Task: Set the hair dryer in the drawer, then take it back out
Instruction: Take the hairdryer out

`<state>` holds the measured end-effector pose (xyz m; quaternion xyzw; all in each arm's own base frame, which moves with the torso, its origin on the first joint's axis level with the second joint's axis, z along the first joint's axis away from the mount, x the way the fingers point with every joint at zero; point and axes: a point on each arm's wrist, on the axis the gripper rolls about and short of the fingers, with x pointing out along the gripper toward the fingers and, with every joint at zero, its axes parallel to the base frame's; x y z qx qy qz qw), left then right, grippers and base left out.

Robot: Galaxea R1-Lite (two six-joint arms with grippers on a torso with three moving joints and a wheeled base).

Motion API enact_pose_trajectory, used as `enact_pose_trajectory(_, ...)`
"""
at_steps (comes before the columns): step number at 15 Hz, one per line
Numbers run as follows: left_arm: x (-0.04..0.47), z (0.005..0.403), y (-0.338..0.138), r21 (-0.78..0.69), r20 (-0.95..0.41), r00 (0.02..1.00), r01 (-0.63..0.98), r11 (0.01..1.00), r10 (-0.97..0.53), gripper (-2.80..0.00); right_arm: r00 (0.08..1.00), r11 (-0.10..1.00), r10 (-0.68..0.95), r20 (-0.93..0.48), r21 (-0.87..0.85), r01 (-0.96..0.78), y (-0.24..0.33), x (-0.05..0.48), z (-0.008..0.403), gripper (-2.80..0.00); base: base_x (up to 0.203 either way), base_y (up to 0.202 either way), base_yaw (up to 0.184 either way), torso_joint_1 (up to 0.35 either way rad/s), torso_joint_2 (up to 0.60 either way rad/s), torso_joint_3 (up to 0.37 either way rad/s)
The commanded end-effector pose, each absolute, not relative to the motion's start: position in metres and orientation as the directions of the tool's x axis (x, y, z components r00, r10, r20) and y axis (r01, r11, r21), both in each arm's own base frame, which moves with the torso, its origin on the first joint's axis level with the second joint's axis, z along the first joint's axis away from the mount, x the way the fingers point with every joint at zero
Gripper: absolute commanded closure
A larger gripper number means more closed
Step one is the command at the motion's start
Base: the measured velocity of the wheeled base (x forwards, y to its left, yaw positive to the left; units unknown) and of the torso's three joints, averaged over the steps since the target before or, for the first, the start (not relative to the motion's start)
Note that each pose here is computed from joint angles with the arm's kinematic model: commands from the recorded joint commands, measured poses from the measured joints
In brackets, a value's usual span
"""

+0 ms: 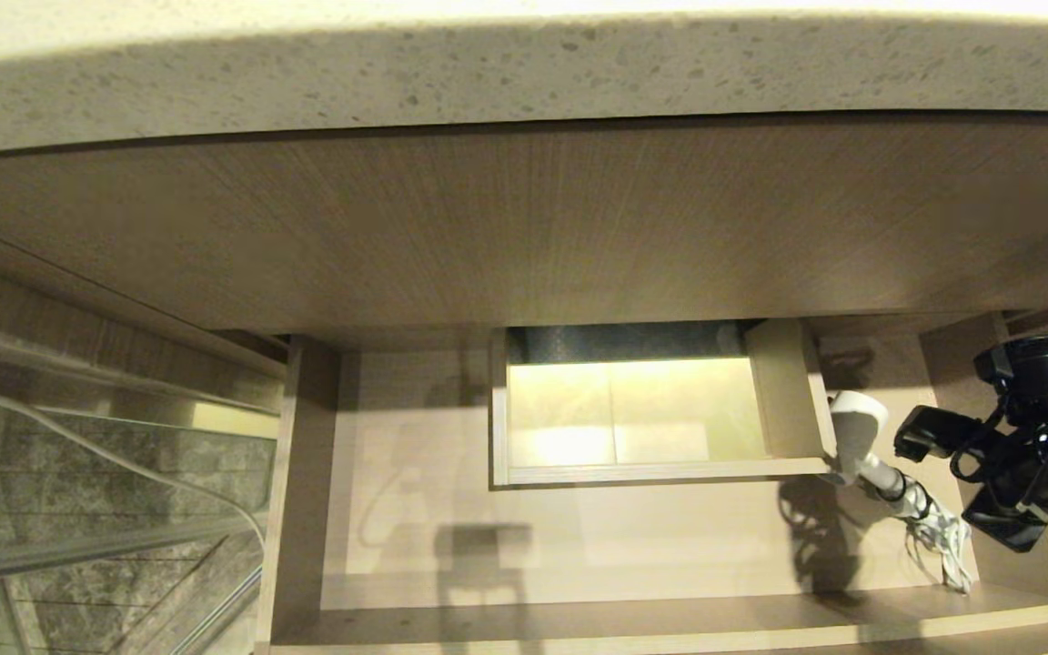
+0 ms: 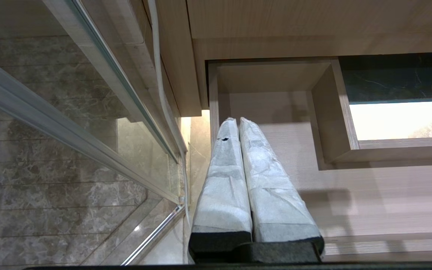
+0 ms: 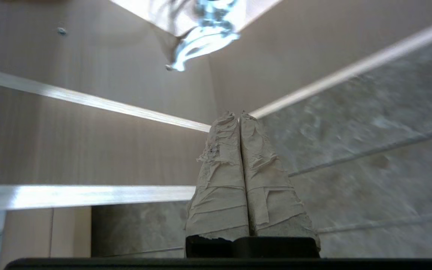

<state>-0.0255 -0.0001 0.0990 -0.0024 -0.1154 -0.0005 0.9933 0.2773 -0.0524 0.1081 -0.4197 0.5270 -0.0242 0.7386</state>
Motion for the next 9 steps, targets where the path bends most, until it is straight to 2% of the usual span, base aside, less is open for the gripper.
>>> enact_pose_trajectory(1, -0.022, 0.088, 0.0, -0.006, 0.192, 0.981, 0.001, 1.0, 0.0, 0.0, 0.396, 0.652, -0.468, -0.79, -0.611, -0.449, -0.054, 0.286, 0.089, 0.0, 0.0, 0.0, 0.0, 0.0, 0.0, 0.0)
enact_pose_trajectory(2, -0.022, 0.088, 0.0, -0.006, 0.192, 0.981, 0.001, 1.0, 0.0, 0.0, 0.395, 0.653, -0.454, -0.798, -0.6, -0.462, -0.054, 0.288, 0.084, -2.8, 0.0, 0.0, 0.0, 0.0, 0.0, 0.0)
enact_pose_trajectory(4, -0.022, 0.088, 0.0, -0.006, 0.192, 0.981, 0.001, 1.0, 0.0, 0.0, 0.388, 0.661, -0.438, -0.811, -0.584, -0.472, -0.054, 0.298, 0.075, -2.8, 0.0, 0.0, 0.0, 0.0, 0.0, 0.0)
enact_pose_trajectory(9, -0.022, 0.088, 0.0, -0.006, 0.192, 0.981, 0.001, 1.0, 0.0, 0.0, 0.452, 0.659, -0.393, -0.801, -0.588, -0.469, -0.05, 0.333, 0.066, -2.8, 0.0, 0.0, 0.0, 0.0, 0.0, 0.0)
